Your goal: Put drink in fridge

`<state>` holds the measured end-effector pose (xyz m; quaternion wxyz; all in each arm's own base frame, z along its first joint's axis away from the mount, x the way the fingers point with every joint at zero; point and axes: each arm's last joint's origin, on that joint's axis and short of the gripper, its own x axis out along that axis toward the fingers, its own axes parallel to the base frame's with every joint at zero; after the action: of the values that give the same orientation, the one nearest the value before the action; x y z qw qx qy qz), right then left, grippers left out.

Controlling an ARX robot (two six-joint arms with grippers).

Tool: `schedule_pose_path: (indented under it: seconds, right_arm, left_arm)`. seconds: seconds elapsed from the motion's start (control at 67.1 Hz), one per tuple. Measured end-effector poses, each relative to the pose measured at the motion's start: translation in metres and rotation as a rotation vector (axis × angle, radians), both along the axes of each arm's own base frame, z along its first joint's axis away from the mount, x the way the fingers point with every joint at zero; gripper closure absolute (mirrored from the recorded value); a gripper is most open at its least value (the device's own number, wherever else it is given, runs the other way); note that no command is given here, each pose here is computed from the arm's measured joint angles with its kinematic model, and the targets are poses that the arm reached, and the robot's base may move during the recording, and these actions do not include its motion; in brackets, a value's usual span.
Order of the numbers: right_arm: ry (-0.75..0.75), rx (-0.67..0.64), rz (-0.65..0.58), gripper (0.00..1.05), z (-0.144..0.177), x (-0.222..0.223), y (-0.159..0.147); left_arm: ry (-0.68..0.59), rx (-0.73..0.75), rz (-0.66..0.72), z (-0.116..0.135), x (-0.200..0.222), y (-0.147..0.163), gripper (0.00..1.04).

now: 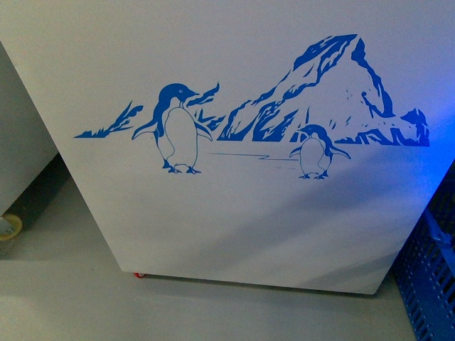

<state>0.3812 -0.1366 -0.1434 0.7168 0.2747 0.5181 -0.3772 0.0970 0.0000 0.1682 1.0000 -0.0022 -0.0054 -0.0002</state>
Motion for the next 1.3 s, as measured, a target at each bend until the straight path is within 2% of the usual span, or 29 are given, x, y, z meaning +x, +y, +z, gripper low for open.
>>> schedule_pose_path:
  seconds: [0.149,0.343,0.432,0.716,0.805,0.924,1.074,1.193,1.297]
  right_arm:
    - [-0.07,-0.028,0.037,0.61,0.047,-0.01,0.008]
    - [-0.246,-0.079,0.134,0.62,0.147,-0.027,0.015]
    - [-0.306,-0.101,0.185,0.62,0.183,-0.04,0.021]
    - [-0.544,-0.112,0.496,0.62,0.31,-0.099,0.058]
    - [-0.67,-0.167,0.587,0.62,0.356,-0.114,0.069]
    - [-0.825,-0.269,0.643,0.62,0.412,-0.139,0.08]
    - [-0.975,-0.363,0.649,0.63,0.462,-0.174,0.09]
    - [-1.054,-0.393,0.635,0.63,0.482,-0.197,0.097]
    - [-1.116,-0.366,0.626,0.63,0.491,-0.213,0.103]
  left_arm:
    - [0.0,0.0,0.0,0.0,0.0,0.0,0.08]
    - [0.0,0.0,0.0,0.0,0.0,0.0,0.08]
    - [0.0,0.0,0.0,0.0,0.0,0.0,0.08]
    - [0.0,0.0,0.0,0.0,0.0,0.0,0.08]
    - [0.0,0.0,0.0,0.0,0.0,0.0,0.08]
    - [0.0,0.0,0.0,0.0,0.0,0.0,0.08]
    - [0.0,0.0,0.0,0.0,0.0,0.0,0.08]
    - [0.0,0.0,0.0,0.0,0.0,0.0,0.08]
    - [0.0,0.0,0.0,0.0,0.0,0.0,0.08]
